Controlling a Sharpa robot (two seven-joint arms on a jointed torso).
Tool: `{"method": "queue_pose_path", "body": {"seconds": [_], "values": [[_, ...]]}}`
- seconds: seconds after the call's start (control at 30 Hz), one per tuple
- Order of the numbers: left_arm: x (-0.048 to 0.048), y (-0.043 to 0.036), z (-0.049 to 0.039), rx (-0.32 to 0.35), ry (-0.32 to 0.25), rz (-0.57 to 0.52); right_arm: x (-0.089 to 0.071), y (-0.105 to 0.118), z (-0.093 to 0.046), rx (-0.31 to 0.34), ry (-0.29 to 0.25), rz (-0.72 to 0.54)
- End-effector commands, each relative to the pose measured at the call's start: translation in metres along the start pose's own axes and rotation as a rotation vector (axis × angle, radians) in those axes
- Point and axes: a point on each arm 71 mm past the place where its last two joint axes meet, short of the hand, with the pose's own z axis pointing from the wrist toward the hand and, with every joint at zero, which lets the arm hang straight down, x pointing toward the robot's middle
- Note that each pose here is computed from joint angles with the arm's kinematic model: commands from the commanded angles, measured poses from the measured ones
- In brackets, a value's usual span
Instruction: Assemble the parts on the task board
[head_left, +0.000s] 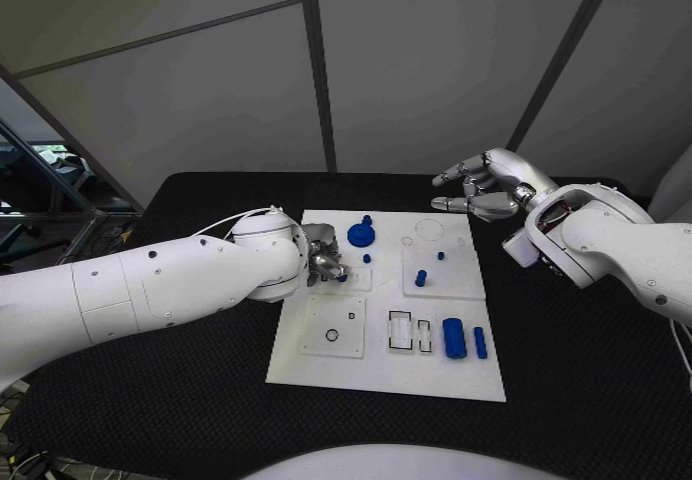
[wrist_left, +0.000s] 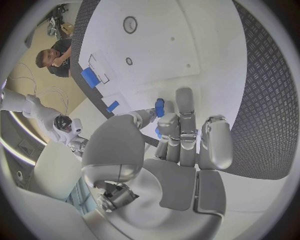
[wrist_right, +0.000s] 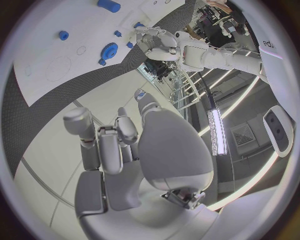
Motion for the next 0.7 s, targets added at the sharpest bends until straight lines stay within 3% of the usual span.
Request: {"method": "queue_pose_path", "body": {"seconds": [0.03,0.7], "values": [[0.0035,0.0006,-0.0004,-0.007,0.028,0.025,-0.0002,0.0009,0.0006,-0.004,0.007,-0.003],[0.0027,-0.0019,0.0030,-0.006,0.019,0.014,0.0005,0.0012,0.0013,-0.004,0.008,-0.003]]}}
